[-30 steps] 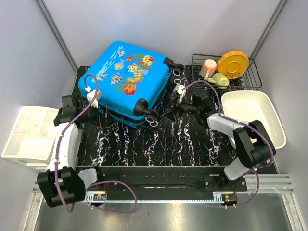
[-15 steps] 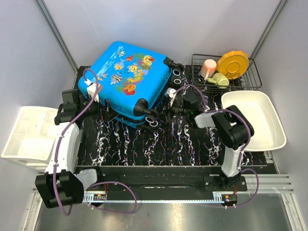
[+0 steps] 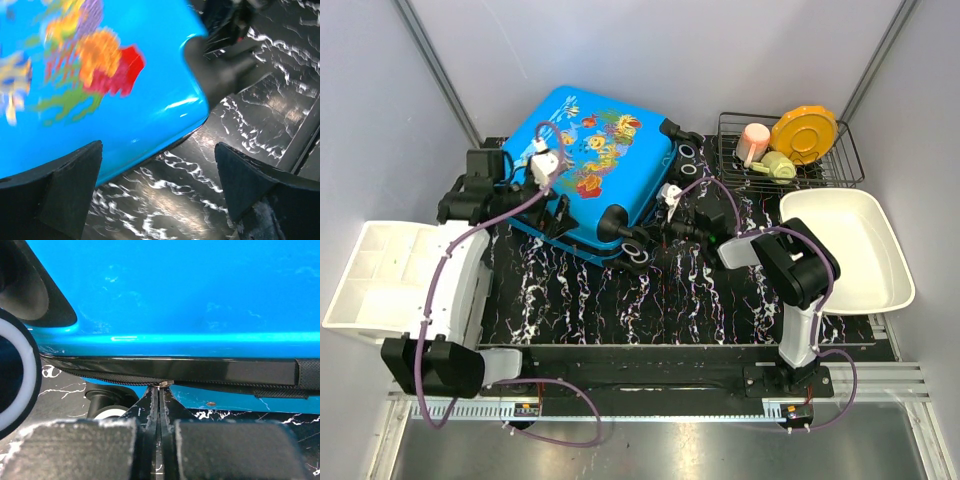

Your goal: Open, take out, and arrange the luggage

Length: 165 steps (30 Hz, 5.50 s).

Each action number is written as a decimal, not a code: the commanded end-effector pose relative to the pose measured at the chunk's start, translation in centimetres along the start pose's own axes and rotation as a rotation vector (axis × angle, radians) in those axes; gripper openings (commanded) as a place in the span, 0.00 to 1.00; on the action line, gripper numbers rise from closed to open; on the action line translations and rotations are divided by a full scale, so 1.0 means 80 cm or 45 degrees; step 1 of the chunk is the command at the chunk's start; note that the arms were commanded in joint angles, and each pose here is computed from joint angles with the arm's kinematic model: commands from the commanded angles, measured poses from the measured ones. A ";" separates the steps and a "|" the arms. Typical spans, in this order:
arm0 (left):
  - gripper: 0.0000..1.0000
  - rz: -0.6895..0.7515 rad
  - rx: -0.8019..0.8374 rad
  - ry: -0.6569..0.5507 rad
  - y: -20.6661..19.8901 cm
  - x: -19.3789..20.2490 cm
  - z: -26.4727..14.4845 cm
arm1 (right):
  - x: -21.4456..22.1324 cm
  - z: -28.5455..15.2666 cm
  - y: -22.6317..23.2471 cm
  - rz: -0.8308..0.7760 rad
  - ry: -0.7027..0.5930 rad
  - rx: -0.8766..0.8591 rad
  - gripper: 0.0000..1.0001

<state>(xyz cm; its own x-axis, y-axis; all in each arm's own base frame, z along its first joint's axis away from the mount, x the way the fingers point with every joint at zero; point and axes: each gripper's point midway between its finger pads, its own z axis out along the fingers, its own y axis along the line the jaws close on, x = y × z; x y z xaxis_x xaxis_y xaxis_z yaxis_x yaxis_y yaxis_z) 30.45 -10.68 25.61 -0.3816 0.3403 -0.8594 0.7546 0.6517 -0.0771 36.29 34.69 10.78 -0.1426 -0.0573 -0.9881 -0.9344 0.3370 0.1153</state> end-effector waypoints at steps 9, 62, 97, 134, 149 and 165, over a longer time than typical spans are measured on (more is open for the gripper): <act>0.99 1.145 0.496 0.301 -0.104 -0.013 0.062 | -0.047 -0.009 -0.019 -0.052 -0.110 0.091 0.00; 0.00 1.235 0.883 0.769 -0.119 0.125 0.032 | -0.092 -0.166 -0.297 -0.457 -0.146 0.991 0.00; 0.00 1.421 0.997 0.980 -0.083 0.205 -0.036 | -0.118 -0.057 -0.342 -0.429 -0.320 0.221 0.00; 0.99 -0.150 -0.520 -0.099 0.088 -0.100 -0.043 | -0.078 -0.076 -0.266 -0.165 0.413 0.467 0.90; 0.99 -0.960 -0.752 -0.048 0.250 0.015 -0.063 | -0.084 -0.048 -0.079 -0.709 0.360 -0.104 0.92; 0.91 -0.545 -0.057 -0.002 0.228 -0.056 0.132 | -0.067 -0.052 0.105 -0.760 0.324 -0.389 0.92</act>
<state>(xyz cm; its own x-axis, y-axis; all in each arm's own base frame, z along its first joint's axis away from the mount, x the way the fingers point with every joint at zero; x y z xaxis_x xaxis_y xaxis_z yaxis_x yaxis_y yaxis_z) 50.43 5.17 23.39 -0.6471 -0.1462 -0.7482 0.1204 0.9495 -0.2897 32.27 29.79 12.87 0.2237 -0.5595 -0.7981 -0.9525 0.0482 -0.3007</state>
